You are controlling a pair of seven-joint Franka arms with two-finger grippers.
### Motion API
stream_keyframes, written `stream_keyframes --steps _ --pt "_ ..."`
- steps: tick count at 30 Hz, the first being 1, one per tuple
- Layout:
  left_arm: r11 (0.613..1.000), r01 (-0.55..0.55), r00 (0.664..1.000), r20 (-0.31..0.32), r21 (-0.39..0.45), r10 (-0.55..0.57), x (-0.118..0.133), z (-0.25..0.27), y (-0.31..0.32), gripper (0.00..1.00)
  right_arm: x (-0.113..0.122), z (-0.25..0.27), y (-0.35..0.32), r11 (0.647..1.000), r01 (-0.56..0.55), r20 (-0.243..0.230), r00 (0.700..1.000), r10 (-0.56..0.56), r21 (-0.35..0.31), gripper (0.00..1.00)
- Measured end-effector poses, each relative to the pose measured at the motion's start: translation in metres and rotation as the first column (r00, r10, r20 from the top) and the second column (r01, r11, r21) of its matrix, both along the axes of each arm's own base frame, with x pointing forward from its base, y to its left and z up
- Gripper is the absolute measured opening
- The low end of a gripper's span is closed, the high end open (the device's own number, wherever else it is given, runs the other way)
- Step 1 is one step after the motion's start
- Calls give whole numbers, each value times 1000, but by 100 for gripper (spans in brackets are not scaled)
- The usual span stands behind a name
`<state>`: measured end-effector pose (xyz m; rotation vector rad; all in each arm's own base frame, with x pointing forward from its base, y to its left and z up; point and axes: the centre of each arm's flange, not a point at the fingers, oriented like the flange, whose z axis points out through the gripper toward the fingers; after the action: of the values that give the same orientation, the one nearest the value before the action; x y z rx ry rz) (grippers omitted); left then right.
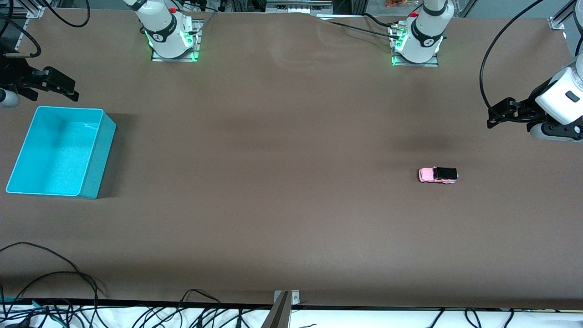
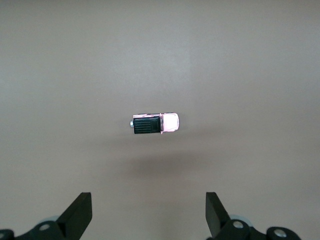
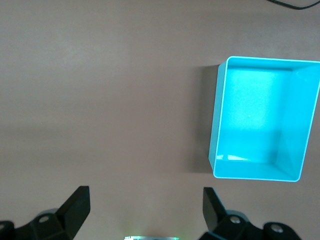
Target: Wind and store pink jeep toy
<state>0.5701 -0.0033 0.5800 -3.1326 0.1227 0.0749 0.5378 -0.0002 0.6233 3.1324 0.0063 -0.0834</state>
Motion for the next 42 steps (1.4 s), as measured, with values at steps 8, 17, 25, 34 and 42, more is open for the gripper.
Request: stream_keyframes --steps 8,17,25,34,42 --pt "1000 5 999 32 0 -5 2 16 -3 100 0 1 3 1000 -5 1 1000 5 1 100" --pt "1000 15 999 35 0 -15 3 19 -9 100 0 3 4 1000 -7 6 1000 7 1 100" --pt "1000 17 1000 23 0 -17 6 12 -10 100 0 4 5 1000 -7 7 1000 7 1 100" --pt "1000 17 1000 24 0 -17 6 13 -10 100 0 4 6 1000 -9 8 1000 9 1 100" --pt "1000 17 1000 24 0 -17 6 13 -10 100 0 4 6 1000 -9 9 1000 9 1 100"
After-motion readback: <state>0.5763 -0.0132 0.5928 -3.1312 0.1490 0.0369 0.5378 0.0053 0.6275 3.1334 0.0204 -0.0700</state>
